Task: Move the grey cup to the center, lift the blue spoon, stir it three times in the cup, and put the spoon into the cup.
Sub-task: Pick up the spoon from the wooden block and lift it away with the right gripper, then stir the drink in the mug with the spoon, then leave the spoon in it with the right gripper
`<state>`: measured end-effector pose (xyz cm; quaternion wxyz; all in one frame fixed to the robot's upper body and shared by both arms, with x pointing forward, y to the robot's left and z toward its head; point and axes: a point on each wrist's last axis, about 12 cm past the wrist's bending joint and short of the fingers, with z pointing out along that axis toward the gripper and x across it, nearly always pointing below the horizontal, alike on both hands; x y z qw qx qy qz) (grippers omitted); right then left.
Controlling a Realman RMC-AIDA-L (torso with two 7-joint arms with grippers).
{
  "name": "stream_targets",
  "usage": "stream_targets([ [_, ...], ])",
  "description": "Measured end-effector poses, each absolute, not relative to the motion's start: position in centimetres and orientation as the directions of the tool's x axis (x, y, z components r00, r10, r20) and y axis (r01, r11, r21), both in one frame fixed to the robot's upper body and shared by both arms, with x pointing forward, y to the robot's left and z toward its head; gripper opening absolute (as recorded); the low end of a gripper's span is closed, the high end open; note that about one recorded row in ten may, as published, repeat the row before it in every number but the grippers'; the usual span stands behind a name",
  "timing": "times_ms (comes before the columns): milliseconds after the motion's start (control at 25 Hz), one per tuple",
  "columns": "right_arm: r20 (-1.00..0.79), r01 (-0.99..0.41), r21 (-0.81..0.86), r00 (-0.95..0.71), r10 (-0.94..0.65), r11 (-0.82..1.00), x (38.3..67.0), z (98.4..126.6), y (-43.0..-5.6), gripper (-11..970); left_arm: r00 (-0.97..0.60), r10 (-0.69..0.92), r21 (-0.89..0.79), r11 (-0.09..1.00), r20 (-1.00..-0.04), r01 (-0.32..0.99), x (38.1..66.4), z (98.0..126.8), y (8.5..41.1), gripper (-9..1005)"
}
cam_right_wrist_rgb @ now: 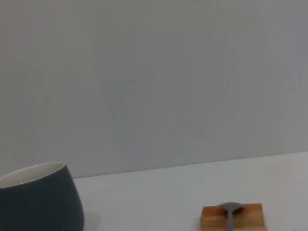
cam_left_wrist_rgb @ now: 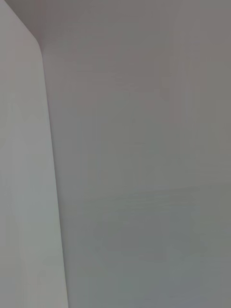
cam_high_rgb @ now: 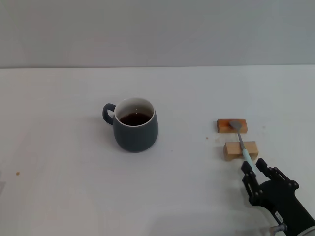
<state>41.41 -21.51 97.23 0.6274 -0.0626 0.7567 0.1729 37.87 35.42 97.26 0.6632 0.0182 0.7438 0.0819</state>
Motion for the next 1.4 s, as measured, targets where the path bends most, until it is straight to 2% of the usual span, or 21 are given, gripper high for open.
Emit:
stream_targets([
  [280,-0.963,-0.251,0.216,-0.216,0.163,0.943,41.5,97.1,-21.9,199,-0.127,0.137,0.149,0.985,-0.982,-0.084,37.8,97.2,35.5,848],
  [760,-0.969,-0.318,0.217,-0.184,0.164,0.923,41.5,97.9,-20.5,163,-0.122,0.139,0.15,0.985,-0.983,-0.084,37.8,97.3,35.6,847],
  [920,-0.989,-0.381,0.143,-0.101,0.113,0.913,41.5,99.5,-18.2,163,-0.12,0.139,0.15,0.985,-0.983,-0.084,37.8,97.3,35.6,847],
  [1040,-0.989,-0.416,0.147,-0.043,0.142,0.897,42.1,102.0,-16.9,163,-0.12,0.139,0.15,0.985,-0.983,-0.084,37.8,97.3,35.6,847],
  [1080,-0.989,-0.416,0.147,-0.043,0.142,0.897,42.1,102.0,-16.9,163,-0.119,0.139,0.15,0.985,-0.983,-0.084,37.8,97.3,35.6,847],
  [1400,-0.996,-0.503,0.086,-0.053,0.069,0.86,45.4,107.6,-13.5,163,-0.114,0.14,0.15,0.985,-0.984,-0.08,38.1,97.4,35.5,847],
])
